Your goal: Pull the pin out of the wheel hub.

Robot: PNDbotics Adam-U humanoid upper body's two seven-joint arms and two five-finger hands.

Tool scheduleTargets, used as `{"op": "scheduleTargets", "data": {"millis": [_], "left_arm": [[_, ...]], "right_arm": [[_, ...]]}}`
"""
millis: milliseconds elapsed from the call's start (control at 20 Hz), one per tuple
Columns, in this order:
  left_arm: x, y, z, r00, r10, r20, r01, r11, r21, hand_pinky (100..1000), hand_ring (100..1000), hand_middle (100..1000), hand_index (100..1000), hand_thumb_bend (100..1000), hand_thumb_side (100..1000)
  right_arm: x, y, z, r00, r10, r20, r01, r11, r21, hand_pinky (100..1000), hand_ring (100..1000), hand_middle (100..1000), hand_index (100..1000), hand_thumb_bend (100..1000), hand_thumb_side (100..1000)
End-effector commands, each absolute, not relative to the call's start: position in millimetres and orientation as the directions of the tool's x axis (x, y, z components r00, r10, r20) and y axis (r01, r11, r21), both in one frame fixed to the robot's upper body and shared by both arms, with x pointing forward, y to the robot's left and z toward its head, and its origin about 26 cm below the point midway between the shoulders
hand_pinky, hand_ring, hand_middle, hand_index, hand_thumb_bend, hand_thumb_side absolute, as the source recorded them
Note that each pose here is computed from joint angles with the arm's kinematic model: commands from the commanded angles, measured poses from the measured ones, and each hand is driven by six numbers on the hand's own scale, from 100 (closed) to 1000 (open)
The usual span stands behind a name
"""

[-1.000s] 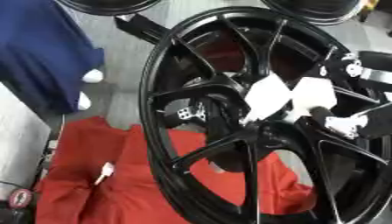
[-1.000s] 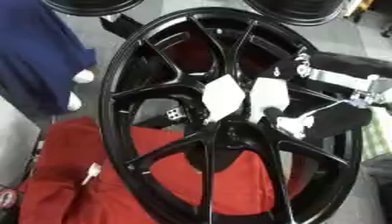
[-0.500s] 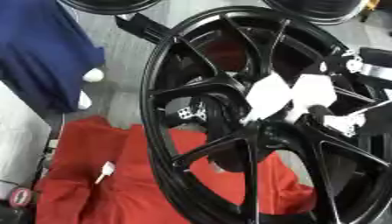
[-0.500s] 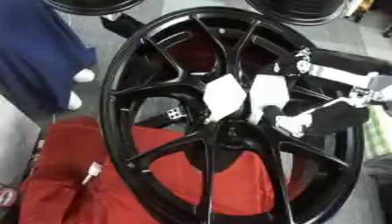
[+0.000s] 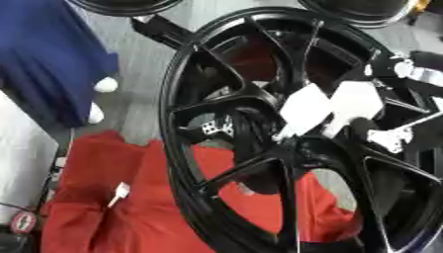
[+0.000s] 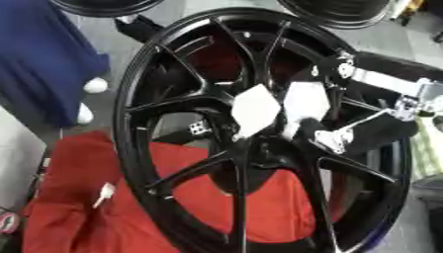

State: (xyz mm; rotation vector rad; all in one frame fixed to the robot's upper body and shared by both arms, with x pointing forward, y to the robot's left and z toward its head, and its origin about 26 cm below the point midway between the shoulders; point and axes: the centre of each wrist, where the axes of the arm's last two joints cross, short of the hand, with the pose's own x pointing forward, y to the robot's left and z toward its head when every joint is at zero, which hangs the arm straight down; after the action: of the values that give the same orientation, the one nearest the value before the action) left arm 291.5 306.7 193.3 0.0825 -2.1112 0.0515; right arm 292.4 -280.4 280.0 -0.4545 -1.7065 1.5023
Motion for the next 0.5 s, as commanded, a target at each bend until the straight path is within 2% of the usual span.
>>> {"op": "scheduleTargets", "data": {"millis": [50, 500], "left_arm": [[289, 307, 200, -0.534, -0.041, 0.844, -0.075, 0.997, 0.001, 806, 772, 699, 825, 151, 627], [289, 308, 200, -0.533, -0.044, 0.845, -0.078, 0.997, 0.003, 806, 773, 699, 823, 148, 628]], "right_arm": [[290, -285, 298, -0.627, 0.722, 0.292, -0.179, 0.232, -0.956, 473, 418, 268, 378, 100, 100], [288, -286, 313, -0.618, 0.722, 0.311, -0.215, 0.225, -0.95, 428, 390, 220, 293, 100, 100]]}}
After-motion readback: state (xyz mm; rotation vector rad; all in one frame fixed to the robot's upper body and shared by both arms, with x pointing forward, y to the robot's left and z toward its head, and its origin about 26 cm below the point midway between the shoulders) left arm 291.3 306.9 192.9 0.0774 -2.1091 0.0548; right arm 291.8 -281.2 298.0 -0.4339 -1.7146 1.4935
